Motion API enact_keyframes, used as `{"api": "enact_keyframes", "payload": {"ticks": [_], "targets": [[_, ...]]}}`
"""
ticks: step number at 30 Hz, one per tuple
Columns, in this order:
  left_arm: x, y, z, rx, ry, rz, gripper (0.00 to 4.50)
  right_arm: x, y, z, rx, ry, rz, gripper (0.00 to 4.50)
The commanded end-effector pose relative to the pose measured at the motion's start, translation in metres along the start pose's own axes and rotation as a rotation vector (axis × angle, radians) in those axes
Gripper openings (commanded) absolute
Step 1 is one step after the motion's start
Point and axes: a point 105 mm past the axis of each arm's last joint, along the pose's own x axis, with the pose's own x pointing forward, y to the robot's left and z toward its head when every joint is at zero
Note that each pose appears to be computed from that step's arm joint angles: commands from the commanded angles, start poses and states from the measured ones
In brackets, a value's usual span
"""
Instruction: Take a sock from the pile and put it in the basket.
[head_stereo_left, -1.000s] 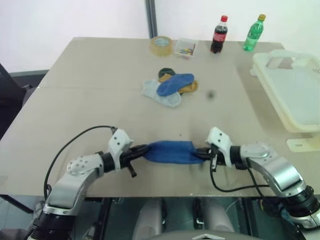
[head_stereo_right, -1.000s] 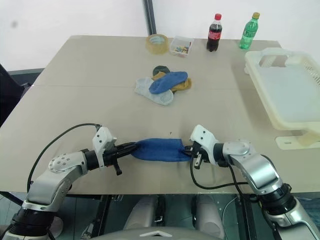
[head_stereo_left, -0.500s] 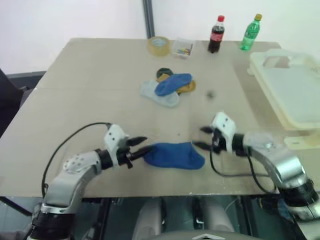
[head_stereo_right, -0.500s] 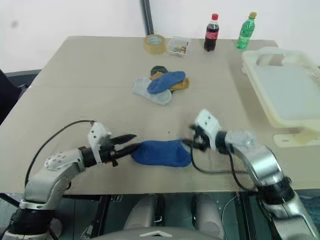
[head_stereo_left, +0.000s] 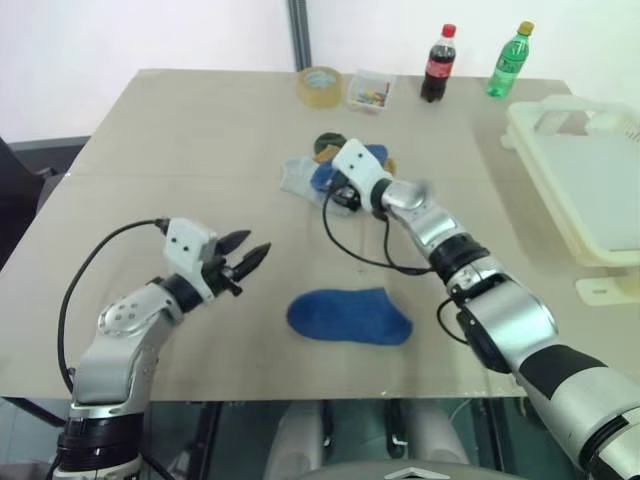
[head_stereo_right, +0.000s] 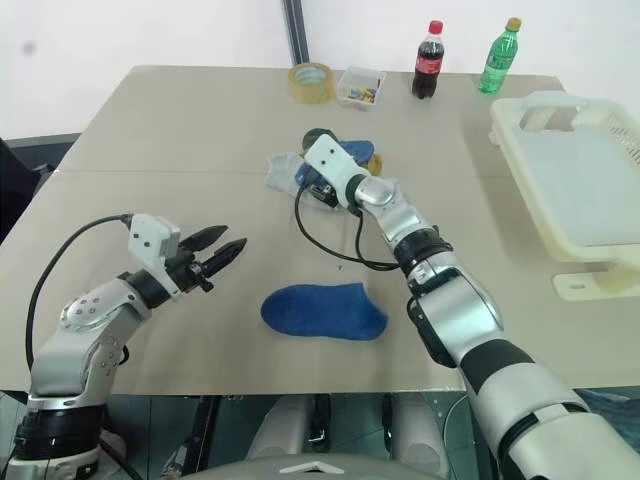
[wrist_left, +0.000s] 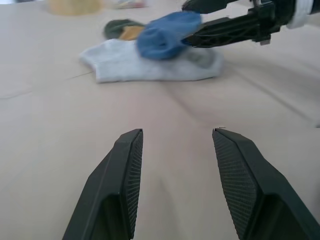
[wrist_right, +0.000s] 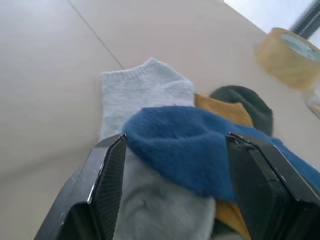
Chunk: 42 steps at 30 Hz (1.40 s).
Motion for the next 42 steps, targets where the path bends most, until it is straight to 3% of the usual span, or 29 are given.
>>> {"api": "enact_keyframes", "payload": {"ticks": [1,2,5,8,9,18,20,21,23,25,26,31,35,41,42], "targets": [[-0.008,-0.003,0.017,0.046,-0.055,0.031,2.34,0.004,-0.001,0.009,-0.028,-0.028,-0.018,3.19],[-0.01,-0.003,0.016,0.046,-0.054,0.037,2.34,0.005,0.0,0.008,-0.028,-0.025,-0.021,3.19],[-0.013,-0.003,0.017,0.046,-0.053,0.057,2.34,0.006,0.0,0.009,-0.028,-0.027,-0.046,1.94],[-0.015,-0.002,0.017,0.05,-0.053,0.07,2.34,0.008,0.0,0.01,-0.027,-0.028,-0.064,0.33],[-0.015,-0.002,0.018,0.051,-0.053,0.073,2.34,0.008,0.0,0.011,-0.024,-0.03,-0.067,0.08],[-0.011,0.005,0.015,0.061,-0.038,0.123,2.34,0.009,0.007,0.008,-0.023,-0.037,-0.05,0.08],[-0.006,0.009,0.017,0.076,-0.035,0.139,2.34,0.005,0.002,0.01,0.01,-0.069,-0.038,0.58],[0.0,0.009,0.018,0.102,-0.033,0.143,2.6,0.002,-0.002,0.012,0.017,-0.092,-0.034,0.87],[0.015,0.01,0.025,0.144,-0.047,0.156,3.22,-0.007,-0.009,0.014,0.023,-0.152,-0.022,1.94],[0.029,0.01,0.03,0.19,-0.05,0.157,4.22,-0.02,-0.012,0.019,0.056,-0.24,-0.001,3.0],[0.039,0.009,0.032,0.196,-0.047,0.143,4.5,-0.031,-0.015,0.019,0.049,-0.276,-0.003,3.36],[0.091,0.013,0.034,0.255,0.021,0.115,4.5,-0.11,-0.005,0.013,0.083,-0.292,0.064,3.36],[0.131,0.007,0.038,0.286,0.052,0.02,4.5,-0.16,0.006,0.005,0.082,-0.214,0.074,4.44],[0.167,0.0,0.041,0.336,0.068,-0.044,4.5,-0.191,0.004,0.001,0.092,-0.133,-0.014,4.44],[0.172,0.001,0.042,0.337,0.07,-0.04,4.25,-0.194,0.003,0.0,0.09,-0.123,-0.029,4.49]]}}
